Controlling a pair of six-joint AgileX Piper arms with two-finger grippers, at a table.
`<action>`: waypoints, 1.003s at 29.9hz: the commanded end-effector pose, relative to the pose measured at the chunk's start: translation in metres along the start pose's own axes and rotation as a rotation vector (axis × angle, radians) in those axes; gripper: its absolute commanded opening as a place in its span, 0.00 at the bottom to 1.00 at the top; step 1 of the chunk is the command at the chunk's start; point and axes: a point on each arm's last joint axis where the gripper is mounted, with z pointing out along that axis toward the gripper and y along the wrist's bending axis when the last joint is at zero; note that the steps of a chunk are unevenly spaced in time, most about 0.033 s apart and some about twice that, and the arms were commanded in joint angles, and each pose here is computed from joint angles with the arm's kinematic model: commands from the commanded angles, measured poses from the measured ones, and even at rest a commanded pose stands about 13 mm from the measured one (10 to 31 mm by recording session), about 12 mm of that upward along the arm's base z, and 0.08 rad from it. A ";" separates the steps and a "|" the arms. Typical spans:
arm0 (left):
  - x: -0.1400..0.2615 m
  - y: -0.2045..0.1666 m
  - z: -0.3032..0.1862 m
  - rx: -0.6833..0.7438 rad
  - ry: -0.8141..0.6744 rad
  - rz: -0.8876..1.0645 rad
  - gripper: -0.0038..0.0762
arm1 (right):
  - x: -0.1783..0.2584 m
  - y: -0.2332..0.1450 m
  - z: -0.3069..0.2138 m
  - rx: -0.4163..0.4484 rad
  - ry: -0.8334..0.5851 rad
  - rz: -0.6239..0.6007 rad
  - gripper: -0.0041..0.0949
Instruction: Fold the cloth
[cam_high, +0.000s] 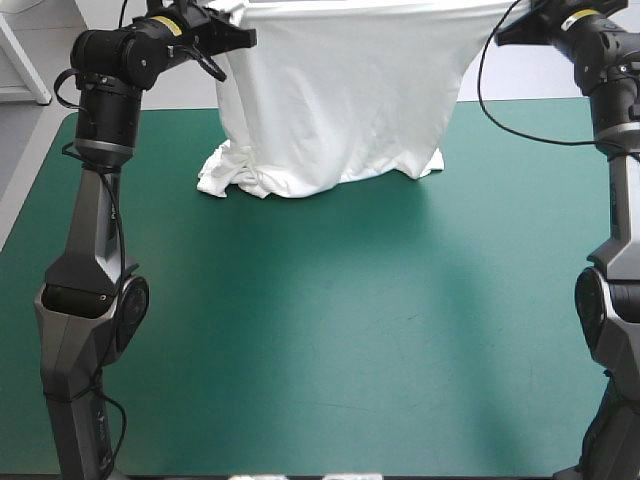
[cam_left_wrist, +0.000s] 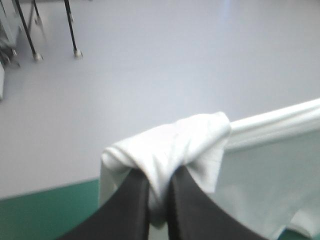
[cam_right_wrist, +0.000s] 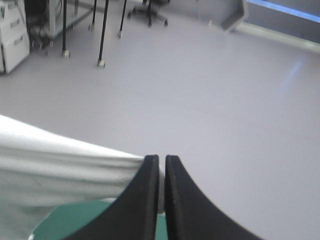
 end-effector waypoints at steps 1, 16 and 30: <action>-0.016 0.021 -0.038 -0.135 -0.022 0.042 0.04 | 0.004 -0.023 -0.018 0.074 0.027 -0.088 0.02; 0.086 0.017 -0.029 0.033 0.609 -0.118 0.04 | 0.101 0.017 -0.081 -0.140 0.411 -0.096 0.02; 0.227 -0.014 -0.149 0.084 1.003 -0.134 0.04 | 0.204 0.087 -0.210 -0.335 0.671 -0.167 0.02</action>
